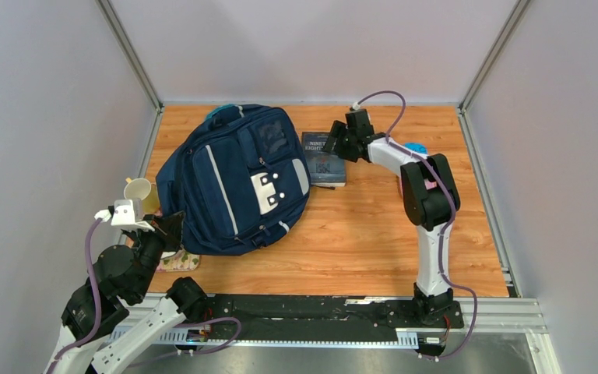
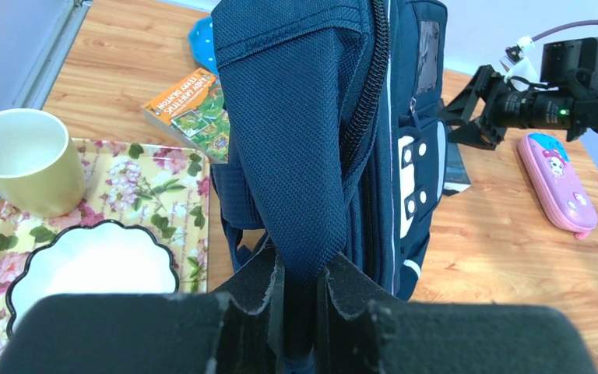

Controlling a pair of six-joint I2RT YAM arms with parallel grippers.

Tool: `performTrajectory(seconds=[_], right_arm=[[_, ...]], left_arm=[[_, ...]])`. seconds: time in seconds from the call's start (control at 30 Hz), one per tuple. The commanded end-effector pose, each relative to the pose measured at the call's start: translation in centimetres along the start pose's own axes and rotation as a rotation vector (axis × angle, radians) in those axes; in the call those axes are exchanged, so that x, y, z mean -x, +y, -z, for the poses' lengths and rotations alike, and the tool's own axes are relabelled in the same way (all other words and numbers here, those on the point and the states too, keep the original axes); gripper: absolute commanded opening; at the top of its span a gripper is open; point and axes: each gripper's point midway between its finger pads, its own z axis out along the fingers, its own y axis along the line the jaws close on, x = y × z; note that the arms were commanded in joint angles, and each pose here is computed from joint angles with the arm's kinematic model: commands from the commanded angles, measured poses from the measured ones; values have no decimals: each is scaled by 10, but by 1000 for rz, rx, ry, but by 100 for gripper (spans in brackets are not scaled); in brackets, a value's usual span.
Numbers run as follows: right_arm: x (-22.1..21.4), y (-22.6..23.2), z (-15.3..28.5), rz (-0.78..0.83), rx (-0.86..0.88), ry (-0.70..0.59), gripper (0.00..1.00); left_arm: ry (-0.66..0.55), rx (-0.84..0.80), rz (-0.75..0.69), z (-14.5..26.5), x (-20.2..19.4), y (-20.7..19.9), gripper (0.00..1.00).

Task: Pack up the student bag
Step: Move the book to the center of the board.

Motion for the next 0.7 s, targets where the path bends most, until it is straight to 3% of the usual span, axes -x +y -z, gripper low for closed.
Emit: performTrajectory(seconds=[0.0,0.13,0.2,0.37,0.67], right_arm=[[-20,-69,16,65,-218,89,70],[-33,-80,10,73,-233,182,69],[-33,-74,8,66,-193,161,68],[-39,-123,20,77,-419,155,69],[-60,-146,53,39,-434,197,68]], left_arm=[[-184,-40,132,7,56,-10,0],[-185,-44,135,9,55,-10,0],[-183,-45,134,7,53,-10,0],[-174,-57,126,6,53,-14,0],[-101,-68,84,-10,32,-26,0]])
